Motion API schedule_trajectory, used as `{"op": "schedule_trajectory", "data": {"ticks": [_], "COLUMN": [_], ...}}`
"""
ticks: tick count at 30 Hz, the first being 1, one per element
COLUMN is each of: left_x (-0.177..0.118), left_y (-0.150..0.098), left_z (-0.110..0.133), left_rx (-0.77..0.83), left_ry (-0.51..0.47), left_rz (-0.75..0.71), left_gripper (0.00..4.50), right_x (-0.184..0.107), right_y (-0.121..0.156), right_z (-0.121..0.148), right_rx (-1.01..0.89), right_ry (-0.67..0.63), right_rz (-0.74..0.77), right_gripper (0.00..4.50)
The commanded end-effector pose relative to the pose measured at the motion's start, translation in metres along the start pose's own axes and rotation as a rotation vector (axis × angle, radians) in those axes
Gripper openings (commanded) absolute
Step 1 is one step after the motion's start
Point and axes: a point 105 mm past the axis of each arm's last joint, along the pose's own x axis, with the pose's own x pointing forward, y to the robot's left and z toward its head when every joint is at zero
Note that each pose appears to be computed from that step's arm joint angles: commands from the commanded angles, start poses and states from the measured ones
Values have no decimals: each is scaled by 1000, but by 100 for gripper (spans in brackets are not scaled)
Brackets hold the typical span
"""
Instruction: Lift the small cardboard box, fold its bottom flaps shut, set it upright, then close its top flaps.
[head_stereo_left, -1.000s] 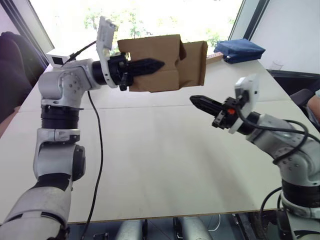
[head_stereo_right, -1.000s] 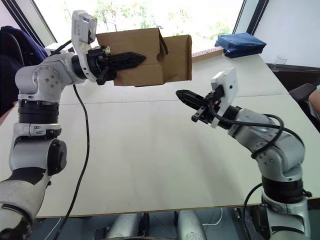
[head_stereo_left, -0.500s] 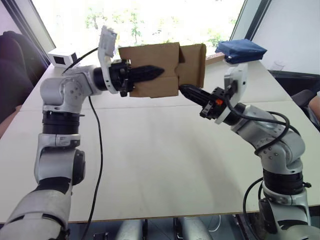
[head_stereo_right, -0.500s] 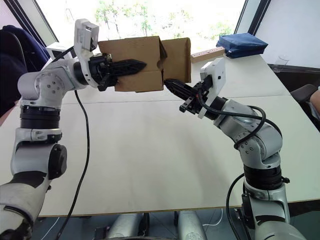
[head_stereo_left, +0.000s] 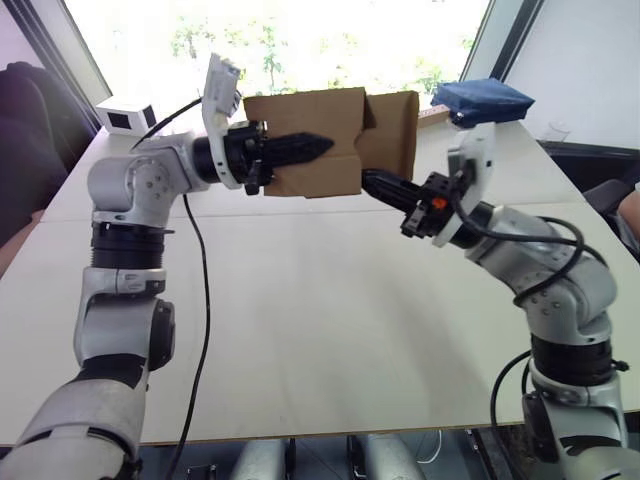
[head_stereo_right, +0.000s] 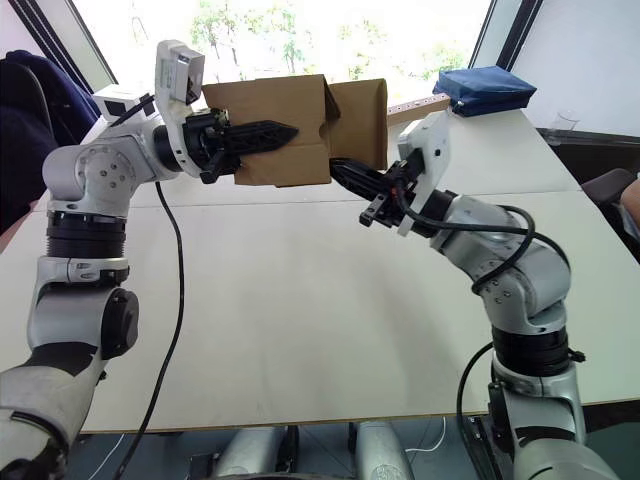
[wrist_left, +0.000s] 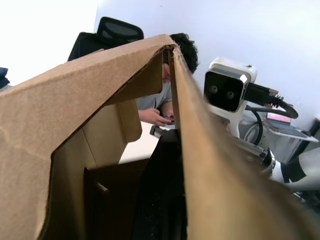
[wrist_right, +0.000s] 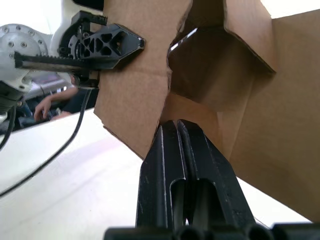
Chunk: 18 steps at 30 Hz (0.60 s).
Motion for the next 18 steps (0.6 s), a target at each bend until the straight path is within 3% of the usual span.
{"op": "schedule_trajectory", "data": {"ticks": [1, 7, 13, 16, 18], "left_x": [-3, -7, -4, -3, -2], "left_y": [-10, -11, -15, -17, -18], "left_z": [22, 26, 27, 29, 31], "left_rx": [67, 71, 74, 75, 78], "left_ry": [-29, -39, -46, -52, -56], "left_rz": [-23, -13, -19, -21, -21], "left_gripper": [0, 0, 0, 0, 0], "right_x": [-27, -49, -32, -15, -4], "right_y": [-7, -51, -86, -86, -88], "right_z": [41, 51, 19, 13, 7], "right_rx": [58, 180, 168, 181, 214], "right_ry": [-111, -247, -213, -230, -242], "right_rz": [17, -135, -266, -234, -243], "right_gripper": [1, 1, 1, 72, 157]}}
